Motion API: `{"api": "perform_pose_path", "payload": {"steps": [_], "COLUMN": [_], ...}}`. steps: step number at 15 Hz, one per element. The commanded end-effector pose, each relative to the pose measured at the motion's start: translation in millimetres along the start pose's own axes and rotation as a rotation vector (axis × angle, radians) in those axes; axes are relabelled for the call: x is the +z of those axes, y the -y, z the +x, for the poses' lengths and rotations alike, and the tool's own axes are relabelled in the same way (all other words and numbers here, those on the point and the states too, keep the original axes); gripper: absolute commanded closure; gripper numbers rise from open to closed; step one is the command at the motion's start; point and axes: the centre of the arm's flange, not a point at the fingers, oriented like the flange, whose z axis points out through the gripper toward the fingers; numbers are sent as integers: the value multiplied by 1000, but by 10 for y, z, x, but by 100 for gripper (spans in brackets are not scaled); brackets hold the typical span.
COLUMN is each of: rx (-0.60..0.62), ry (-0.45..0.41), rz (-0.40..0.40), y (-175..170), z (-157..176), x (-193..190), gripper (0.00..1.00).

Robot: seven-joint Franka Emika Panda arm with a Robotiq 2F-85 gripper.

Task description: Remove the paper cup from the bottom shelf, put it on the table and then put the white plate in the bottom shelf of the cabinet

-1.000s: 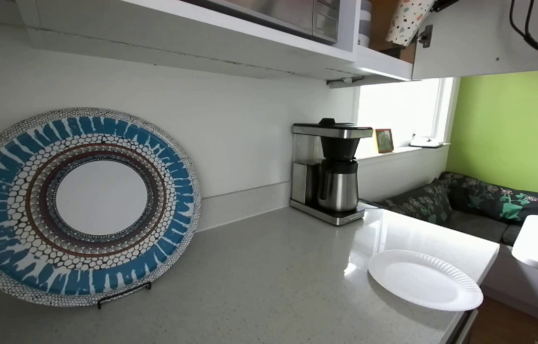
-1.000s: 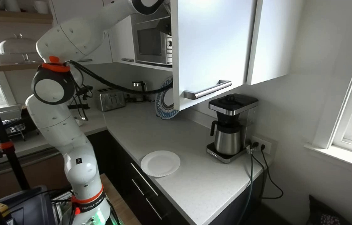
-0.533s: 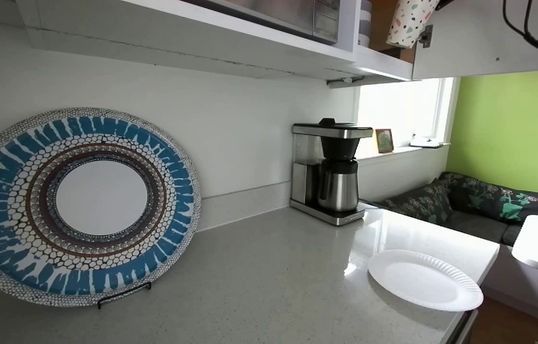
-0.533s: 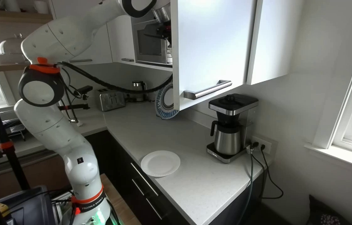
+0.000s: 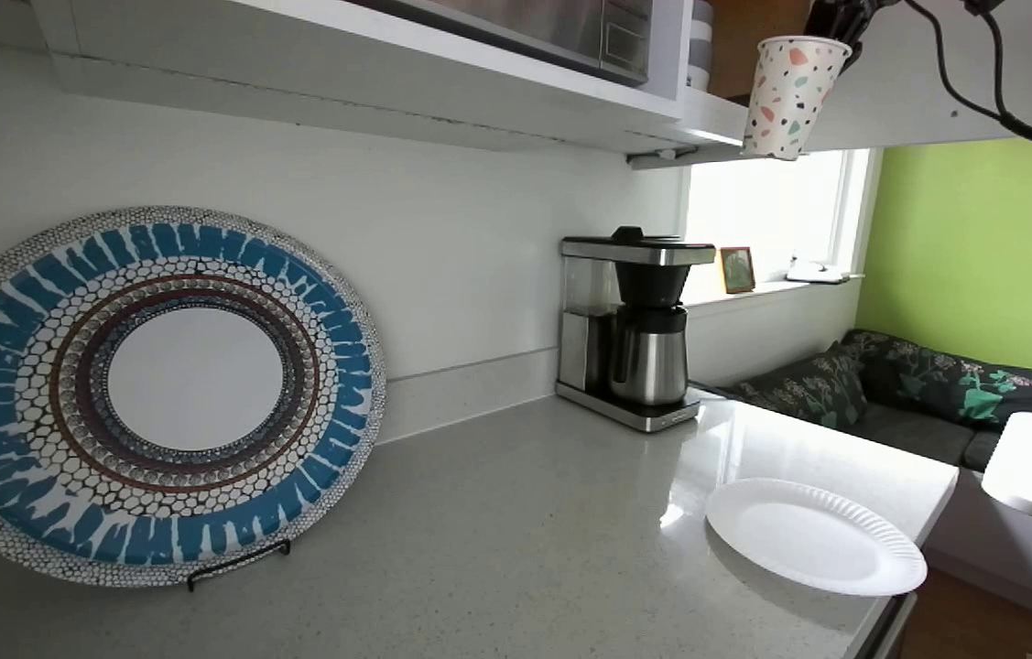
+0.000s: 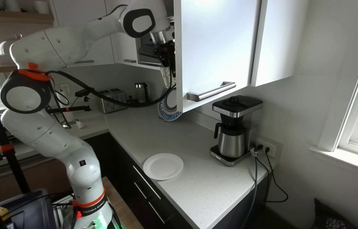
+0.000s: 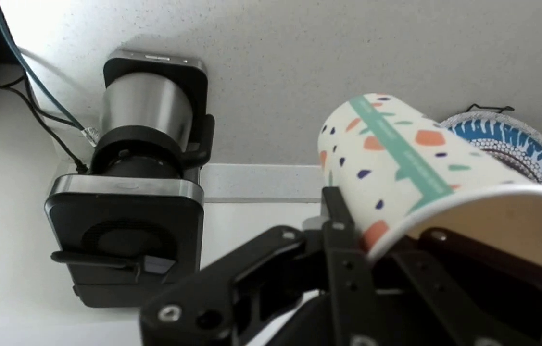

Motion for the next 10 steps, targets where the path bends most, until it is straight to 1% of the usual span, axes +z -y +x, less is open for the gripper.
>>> {"api": "perform_pose_path", "payload": {"steps": [1,6,7,8,9,10], "rx": [-3,-10,-11,-40,-64,-80], "ry": [8,12,12,20,37,43], "rz": [-2,-4,-4,20,4,21], "y": [-2,-3,-2,125,265,389], "z": [-29,-75,-77,-90,-102,-101], "x": [47,66,63,170,236,289], "gripper": [98,98,100,100,100,100]}}
